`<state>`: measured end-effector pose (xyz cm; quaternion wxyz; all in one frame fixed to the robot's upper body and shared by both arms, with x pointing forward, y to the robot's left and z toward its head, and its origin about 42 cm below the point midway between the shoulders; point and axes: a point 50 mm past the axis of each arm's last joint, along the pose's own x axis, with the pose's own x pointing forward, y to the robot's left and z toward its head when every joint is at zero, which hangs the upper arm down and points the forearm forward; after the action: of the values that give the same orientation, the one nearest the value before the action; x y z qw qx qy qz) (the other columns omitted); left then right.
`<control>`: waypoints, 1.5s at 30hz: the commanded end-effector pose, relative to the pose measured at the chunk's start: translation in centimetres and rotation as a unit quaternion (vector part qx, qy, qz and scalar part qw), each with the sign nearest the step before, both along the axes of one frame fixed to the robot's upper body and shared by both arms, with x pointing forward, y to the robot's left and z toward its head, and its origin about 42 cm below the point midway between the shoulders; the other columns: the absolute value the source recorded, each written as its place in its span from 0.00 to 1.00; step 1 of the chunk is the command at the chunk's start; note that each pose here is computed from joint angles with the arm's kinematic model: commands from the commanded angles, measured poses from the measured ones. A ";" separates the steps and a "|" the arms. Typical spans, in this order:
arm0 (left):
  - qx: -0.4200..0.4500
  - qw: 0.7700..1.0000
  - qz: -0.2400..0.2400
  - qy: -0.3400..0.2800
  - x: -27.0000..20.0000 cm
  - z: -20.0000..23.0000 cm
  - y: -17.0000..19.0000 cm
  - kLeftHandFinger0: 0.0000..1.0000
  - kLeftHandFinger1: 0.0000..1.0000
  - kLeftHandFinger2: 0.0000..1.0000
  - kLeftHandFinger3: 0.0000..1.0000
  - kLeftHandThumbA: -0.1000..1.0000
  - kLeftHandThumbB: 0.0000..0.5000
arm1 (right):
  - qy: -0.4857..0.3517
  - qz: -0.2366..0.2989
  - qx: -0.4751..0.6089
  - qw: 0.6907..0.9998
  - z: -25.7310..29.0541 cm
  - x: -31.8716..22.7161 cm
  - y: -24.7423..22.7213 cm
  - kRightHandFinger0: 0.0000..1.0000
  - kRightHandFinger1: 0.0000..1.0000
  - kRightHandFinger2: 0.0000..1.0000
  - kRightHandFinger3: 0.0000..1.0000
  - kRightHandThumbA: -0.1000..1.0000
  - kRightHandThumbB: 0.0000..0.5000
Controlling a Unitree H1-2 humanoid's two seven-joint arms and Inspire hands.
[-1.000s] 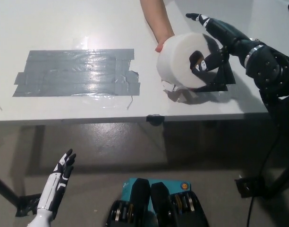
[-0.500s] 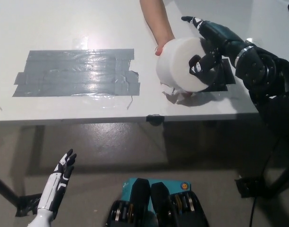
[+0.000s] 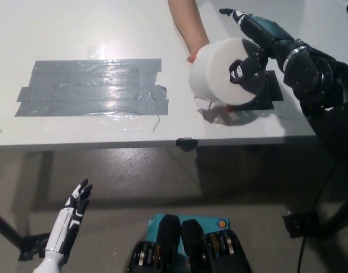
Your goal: A person hands over a roll of toilet paper to the robot , and the robot inserts its right thumb into the hole in the centre to grab the roll, and then places it on the balck area on the desk.
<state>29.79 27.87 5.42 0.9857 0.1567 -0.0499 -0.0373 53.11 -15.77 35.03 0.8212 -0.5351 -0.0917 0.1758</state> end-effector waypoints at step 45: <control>0.012 0.999 -0.011 -0.032 1.2 1.8 0.3 1.00 1.00 1.00 1.00 1.00 1.00 | -0.129 0.001 -0.042 0.991 -2.1 3.1 3.8 0.13 0.71 1.00 0.93 0.00 0.32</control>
<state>30.57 27.68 6.26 0.9842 0.1603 -0.0628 -0.0422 55.86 -11.35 29.56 0.7706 -0.6082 -0.1256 0.1435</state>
